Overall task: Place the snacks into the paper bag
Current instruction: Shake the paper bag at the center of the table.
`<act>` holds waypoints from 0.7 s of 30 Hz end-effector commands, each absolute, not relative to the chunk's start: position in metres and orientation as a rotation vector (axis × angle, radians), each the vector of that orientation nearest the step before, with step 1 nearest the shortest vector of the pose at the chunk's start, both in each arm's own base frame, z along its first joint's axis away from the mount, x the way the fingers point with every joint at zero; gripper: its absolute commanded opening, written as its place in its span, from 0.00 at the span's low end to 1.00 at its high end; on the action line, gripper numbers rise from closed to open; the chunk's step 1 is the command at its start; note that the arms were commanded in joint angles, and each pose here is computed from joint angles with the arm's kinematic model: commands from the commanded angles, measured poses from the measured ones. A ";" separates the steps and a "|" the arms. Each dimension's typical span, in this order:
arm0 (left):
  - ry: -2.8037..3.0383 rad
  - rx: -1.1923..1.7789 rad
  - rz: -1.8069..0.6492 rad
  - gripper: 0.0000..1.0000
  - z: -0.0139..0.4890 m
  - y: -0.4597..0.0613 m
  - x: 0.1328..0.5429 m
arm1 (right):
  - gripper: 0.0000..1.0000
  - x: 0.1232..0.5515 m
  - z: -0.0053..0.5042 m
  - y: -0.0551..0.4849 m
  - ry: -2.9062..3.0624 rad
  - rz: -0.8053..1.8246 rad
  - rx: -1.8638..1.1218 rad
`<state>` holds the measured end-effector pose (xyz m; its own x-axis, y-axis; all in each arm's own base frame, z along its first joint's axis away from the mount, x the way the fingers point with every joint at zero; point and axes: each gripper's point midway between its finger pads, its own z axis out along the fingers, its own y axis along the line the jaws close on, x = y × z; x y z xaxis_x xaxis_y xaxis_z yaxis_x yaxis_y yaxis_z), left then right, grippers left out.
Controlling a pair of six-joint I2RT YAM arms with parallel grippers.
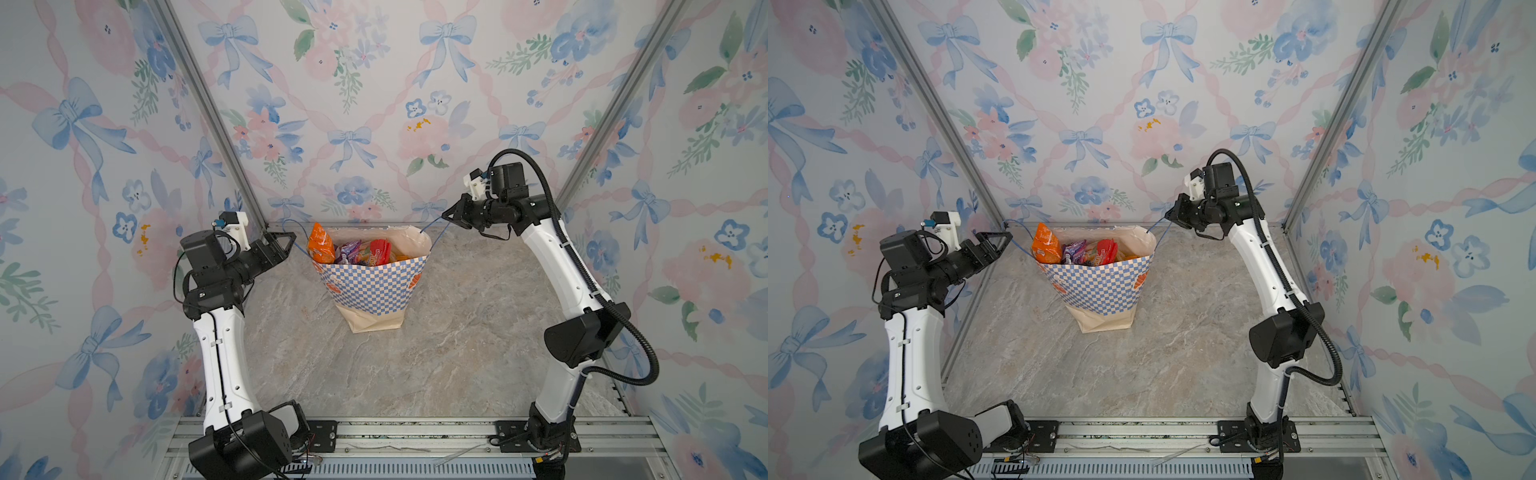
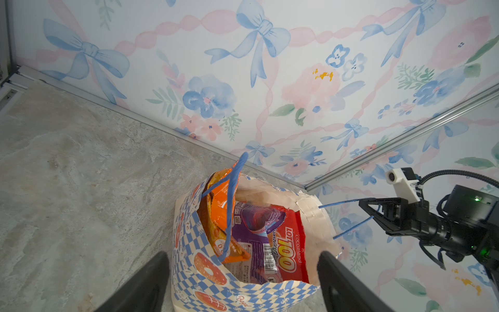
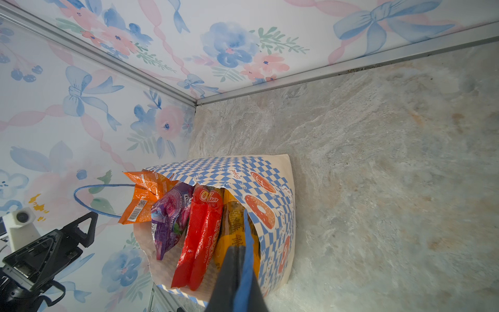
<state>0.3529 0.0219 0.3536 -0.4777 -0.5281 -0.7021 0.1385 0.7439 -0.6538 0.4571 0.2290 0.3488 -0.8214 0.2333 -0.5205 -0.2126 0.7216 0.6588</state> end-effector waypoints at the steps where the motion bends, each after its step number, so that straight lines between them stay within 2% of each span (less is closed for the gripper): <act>1: 1.923 -0.273 -0.773 0.90 0.353 0.023 0.357 | 0.06 0.463 0.373 0.228 2.248 0.988 -0.012; 7: 1.953 -0.249 -0.754 0.85 0.345 0.019 0.370 | 0.06 0.464 0.371 0.230 2.252 0.992 -0.016; 12: 1.969 -0.239 -0.774 0.70 0.344 0.011 0.380 | 0.06 0.463 0.371 0.233 2.250 1.003 -0.023; 21: 1.958 -0.226 -0.806 0.49 0.351 0.002 0.389 | 0.06 0.461 0.371 0.241 2.256 1.021 -0.046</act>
